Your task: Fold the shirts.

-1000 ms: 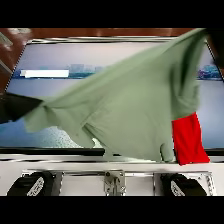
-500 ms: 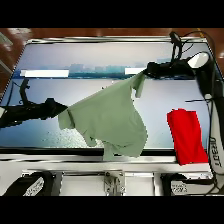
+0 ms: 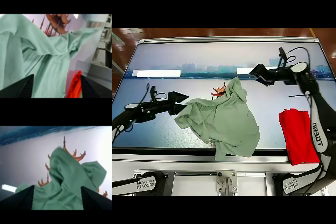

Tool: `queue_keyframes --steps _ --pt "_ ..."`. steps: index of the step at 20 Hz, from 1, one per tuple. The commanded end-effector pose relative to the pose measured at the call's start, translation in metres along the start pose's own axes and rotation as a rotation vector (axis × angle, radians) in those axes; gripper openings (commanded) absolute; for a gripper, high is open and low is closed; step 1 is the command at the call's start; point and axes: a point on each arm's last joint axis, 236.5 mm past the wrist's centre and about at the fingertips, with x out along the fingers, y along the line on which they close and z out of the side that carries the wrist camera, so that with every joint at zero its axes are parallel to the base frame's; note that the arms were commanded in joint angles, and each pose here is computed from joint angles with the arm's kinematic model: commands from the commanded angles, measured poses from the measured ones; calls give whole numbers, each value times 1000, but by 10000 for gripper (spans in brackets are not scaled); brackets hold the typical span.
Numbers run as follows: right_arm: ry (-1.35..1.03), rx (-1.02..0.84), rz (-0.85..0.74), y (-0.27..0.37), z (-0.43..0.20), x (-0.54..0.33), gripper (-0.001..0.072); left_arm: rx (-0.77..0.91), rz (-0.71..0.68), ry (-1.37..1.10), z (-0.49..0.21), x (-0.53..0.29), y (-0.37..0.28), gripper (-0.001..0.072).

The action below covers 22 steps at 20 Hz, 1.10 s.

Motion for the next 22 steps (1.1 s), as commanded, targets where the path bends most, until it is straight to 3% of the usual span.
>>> queue_keyframes --steps 1,2,3,4,5,6,7,8,9,13,16,22 --pt "179 -64 -54 -18 -27 -69 698 18 -166 123 3 -47 -24 484" --pt "245 -73 -119 -35 -40 -100 698 4 -150 155 2 -68 -19 423" --pt "324 -71 -220 -59 -58 -133 692 -6 -80 188 -4 -88 -3 415" --pt "392 -58 -314 -81 -75 -160 679 7 56 232 -18 -106 25 296" --pt "436 -24 -374 -97 -92 -182 581 25 229 288 -36 -123 59 253" --pt "450 16 -381 -104 -105 -192 582 18 392 335 -56 -140 90 269" --pt "446 58 -369 -108 -119 -195 584 13 451 365 -73 -145 103 437" --pt "429 89 -358 -111 -130 -192 608 -8 437 378 -89 -140 106 710" --pt "418 112 -348 -114 -140 -187 667 -29 402 381 -102 -130 106 705" --pt "387 230 -227 -109 -172 -153 664 -83 273 360 -143 -70 105 622" --pt "363 274 -160 -103 -179 -138 664 -65 264 380 -161 -37 103 582" --pt "362 276 -165 -105 -180 -137 664 -117 270 323 -162 0 112 572"
